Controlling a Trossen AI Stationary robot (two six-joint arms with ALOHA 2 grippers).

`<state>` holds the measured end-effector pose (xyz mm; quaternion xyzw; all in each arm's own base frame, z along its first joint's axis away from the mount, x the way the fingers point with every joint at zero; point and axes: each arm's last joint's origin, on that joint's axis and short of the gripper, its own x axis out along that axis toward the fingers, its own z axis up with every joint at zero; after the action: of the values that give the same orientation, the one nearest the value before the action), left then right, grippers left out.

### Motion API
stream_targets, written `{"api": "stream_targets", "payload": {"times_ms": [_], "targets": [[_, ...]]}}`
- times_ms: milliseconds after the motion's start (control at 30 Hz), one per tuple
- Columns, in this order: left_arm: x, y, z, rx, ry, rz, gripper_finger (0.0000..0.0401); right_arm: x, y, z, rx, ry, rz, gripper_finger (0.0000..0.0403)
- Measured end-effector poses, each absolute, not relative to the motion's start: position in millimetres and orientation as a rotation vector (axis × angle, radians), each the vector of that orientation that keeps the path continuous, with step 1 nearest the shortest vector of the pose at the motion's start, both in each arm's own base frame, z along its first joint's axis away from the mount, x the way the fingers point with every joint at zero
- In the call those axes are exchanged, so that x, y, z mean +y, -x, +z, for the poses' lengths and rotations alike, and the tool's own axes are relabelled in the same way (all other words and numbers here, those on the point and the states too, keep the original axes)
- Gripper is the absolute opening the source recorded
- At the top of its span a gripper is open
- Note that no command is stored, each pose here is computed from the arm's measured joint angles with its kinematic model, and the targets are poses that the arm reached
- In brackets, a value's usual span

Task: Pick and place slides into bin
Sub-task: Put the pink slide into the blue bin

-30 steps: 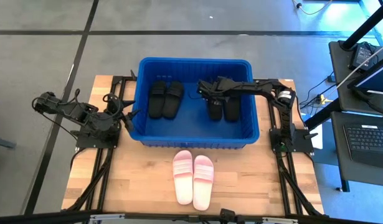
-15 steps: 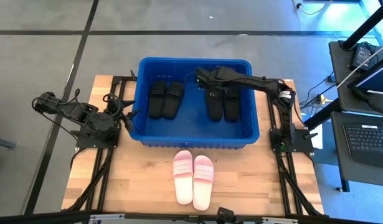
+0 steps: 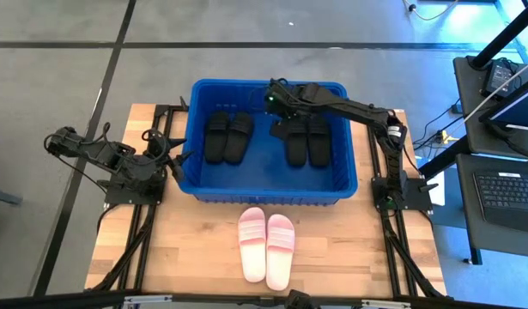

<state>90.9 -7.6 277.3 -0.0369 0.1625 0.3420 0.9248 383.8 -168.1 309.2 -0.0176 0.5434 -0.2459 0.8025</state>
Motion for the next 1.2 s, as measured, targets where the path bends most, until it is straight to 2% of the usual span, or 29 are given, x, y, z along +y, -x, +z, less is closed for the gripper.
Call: {"api": "stream_targets", "payload": {"times_ms": [700,1200], "targets": [[-7.6,-90.9,277.3,0.333,0.076,0.702,0.0202,-153.0,-433.0,342.0,0.575,0.03,-0.44,0.0291],[-7.6,-90.9,277.2,0.333,0.076,0.702,0.0202,-150.3,-428.0,349.6,0.582,0.103,-0.409,0.0291]]}}
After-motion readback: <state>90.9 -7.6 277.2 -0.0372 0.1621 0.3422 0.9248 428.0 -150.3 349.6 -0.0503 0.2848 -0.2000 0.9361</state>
